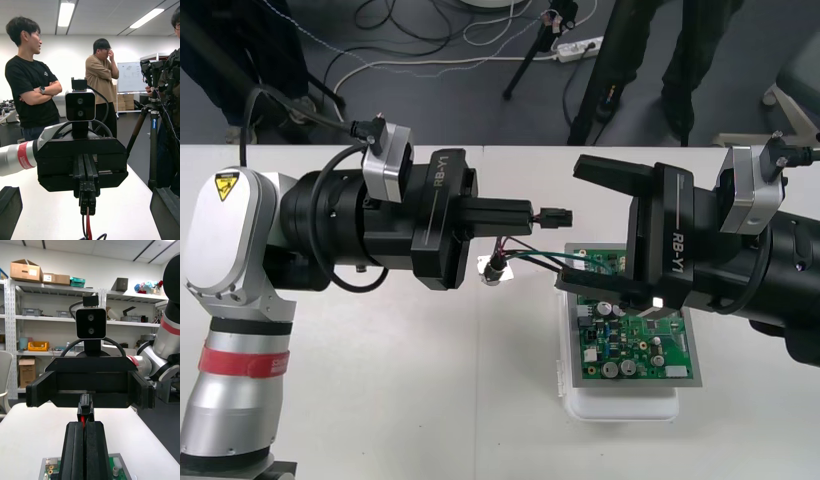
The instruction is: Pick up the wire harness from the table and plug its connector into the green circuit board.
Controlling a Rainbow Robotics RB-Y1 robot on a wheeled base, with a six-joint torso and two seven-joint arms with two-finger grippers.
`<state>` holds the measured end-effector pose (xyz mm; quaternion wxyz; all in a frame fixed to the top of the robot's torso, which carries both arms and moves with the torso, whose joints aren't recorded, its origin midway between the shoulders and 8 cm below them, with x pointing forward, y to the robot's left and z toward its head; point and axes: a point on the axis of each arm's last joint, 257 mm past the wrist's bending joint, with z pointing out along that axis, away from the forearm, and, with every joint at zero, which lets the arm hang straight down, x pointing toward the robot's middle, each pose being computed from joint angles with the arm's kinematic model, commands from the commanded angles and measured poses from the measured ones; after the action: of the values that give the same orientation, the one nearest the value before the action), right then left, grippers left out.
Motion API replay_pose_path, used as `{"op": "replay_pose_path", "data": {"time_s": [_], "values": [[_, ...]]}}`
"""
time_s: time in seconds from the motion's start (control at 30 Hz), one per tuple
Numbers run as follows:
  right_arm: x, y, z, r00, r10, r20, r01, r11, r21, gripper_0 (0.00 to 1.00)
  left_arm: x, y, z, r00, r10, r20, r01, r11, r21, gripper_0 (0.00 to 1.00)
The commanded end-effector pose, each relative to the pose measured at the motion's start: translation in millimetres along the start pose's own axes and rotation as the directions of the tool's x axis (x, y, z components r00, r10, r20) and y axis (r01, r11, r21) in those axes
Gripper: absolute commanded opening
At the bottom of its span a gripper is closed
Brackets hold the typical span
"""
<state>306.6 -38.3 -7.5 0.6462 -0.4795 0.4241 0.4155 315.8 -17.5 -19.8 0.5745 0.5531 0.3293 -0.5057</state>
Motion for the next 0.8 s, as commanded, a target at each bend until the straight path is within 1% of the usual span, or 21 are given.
{"op": "replay_pose_path", "data": {"time_s": [0.03,0.23,0.33,0.57,0.7,0.8], "values": [[-2,12,-8,1.0,-0.008,-0.014,0.008,1.0,-0.018,1.0,4,-13,-12,0.998,0.046,-0.043,-0.044,0.998,0.048,0.0],[11,18,-31,0.995,-0.019,-0.098,0.015,0.999,-0.044,1.0,17,-16,-29,0.995,0.028,-0.094,-0.025,0.999,0.038,0.0],[23,23,-48,0.987,0.035,-0.154,-0.041,0.998,-0.038,1.0,25,-18,-37,0.993,0.013,-0.118,-0.009,0.999,0.032,0.0],[34,23,-70,0.974,0.053,-0.22,-0.058,0.998,-0.014,1.0,50,-19,-43,0.994,-0.003,-0.108,0.006,1.0,0.028,0.0],[49,17,-90,0.951,0.044,-0.306,-0.042,0.999,0.013,1.0,64,-19,-46,0.994,0.011,-0.107,-0.008,1.0,0.026,0.0],[59,19,-106,0.923,0.069,-0.378,-0.066,0.998,0.021,1.0,76,-21,-50,0.993,0.014,-0.119,-0.011,1.0,0.025,0.0]]}}
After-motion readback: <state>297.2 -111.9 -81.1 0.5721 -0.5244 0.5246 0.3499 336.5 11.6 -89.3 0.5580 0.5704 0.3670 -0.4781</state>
